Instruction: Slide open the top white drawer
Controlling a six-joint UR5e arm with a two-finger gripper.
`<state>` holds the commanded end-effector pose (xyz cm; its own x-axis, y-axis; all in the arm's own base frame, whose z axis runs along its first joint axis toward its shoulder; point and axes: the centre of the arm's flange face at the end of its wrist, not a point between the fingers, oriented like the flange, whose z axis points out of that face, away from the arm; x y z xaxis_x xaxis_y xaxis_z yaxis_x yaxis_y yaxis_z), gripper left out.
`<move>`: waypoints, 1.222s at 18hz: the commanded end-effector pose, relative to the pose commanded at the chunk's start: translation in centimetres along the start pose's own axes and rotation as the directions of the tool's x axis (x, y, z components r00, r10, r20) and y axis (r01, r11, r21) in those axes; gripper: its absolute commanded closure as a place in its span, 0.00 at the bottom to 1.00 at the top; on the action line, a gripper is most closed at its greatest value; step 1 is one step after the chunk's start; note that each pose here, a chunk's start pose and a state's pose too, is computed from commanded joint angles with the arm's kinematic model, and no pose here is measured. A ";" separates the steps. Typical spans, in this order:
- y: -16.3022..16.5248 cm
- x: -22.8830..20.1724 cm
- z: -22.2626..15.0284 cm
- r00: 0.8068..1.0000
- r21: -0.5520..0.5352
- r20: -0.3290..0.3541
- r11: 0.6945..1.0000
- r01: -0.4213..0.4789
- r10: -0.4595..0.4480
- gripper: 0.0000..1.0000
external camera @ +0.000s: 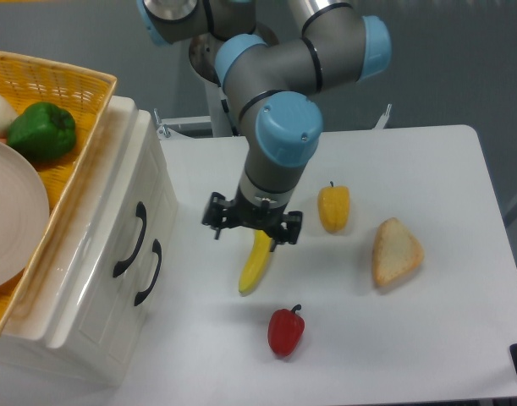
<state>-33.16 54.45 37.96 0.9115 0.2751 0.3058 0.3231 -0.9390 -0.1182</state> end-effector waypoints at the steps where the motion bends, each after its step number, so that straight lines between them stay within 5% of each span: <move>1: -0.2 0.4 0.1 1.000 0.005 -0.011 1.000 -0.006 0.006 0.00; 22: -1.2 6.8 1.7 0.996 -0.004 -0.070 0.999 -0.050 0.049 0.00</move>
<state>-26.96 57.83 38.58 0.9061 0.2133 0.3655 0.2765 -0.9522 -0.1298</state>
